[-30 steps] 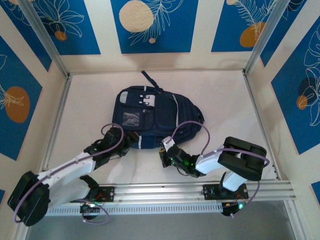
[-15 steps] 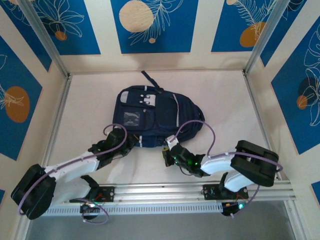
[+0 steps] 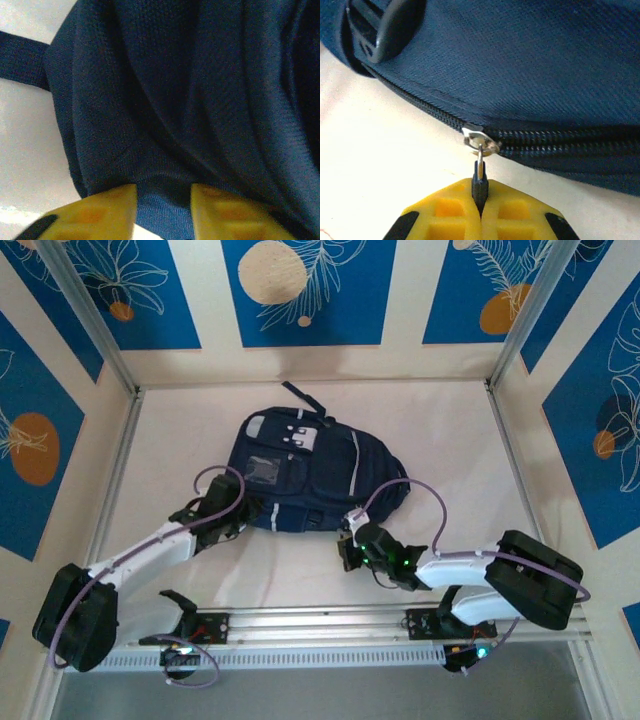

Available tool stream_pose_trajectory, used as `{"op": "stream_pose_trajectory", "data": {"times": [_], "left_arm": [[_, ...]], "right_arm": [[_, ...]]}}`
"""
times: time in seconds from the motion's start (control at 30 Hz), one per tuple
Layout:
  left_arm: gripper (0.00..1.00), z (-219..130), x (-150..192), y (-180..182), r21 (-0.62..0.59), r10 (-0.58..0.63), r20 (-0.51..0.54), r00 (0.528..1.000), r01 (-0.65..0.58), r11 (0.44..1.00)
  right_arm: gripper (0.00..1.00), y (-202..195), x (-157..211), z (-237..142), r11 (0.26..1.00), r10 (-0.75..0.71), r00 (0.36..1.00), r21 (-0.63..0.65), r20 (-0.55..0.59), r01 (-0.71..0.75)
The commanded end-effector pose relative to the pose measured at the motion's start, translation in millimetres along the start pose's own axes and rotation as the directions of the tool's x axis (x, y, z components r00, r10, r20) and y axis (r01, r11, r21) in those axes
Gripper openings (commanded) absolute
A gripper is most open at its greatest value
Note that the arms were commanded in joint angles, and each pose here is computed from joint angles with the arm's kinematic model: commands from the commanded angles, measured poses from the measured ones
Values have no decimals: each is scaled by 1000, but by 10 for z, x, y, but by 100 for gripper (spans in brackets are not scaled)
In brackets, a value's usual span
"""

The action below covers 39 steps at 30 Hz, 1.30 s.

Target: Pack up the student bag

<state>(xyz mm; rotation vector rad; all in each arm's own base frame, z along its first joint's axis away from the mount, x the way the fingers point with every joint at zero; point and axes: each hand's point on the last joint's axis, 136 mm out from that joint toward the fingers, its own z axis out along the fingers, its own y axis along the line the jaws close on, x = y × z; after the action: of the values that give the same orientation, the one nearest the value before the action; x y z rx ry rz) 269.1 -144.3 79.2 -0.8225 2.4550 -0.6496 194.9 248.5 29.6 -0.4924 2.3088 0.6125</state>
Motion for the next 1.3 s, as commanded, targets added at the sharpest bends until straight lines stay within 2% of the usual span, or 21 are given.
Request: {"op": "stream_pose_trajectory", "data": {"times": [0.0, 0.2, 0.3, 0.57, 0.83, 0.93, 1.13, 1.27], "left_arm": [[45, -35, 121, -82, 26, 36, -61, 997, -35, 999], [57, -82, 628, -237, 30, 89, -154, 984, -85, 996], [60, -62, 802, -374, 81, 118, -175, 977, -105, 991], [60, 185, 1141, -814, 271, 147, -245, 958, -78, 959], [61, 381, 1196, -911, 279, 171, -214, 962, -107, 954], [59, 436, 1122, -828, 223, 190, -172, 967, -149, 963], [49, 440, 867, -451, 47, 219, -62, 974, -216, 975], [49, 431, 739, -242, -25, 212, -39, 976, -213, 977]], "right_arm": [[0, 213, 20, 48, 997, -39, 998, -73, -45, 36], [0, 331, 91, 210, 997, -31, 994, -76, -101, 23], [0, 383, 99, 269, 996, -14, 993, -89, -114, 4], [0, 419, 70, 295, 995, 15, 993, -100, -113, -27], [0, 388, 95, 278, 991, 44, 993, -117, -106, -57], [0, 383, 99, 275, 991, 48, 993, -122, -106, -61], [0, 288, 82, 217, 991, 76, 993, -100, -88, -85], [0, 152, 102, 181, 991, 111, 989, -64, -100, -118]]}}
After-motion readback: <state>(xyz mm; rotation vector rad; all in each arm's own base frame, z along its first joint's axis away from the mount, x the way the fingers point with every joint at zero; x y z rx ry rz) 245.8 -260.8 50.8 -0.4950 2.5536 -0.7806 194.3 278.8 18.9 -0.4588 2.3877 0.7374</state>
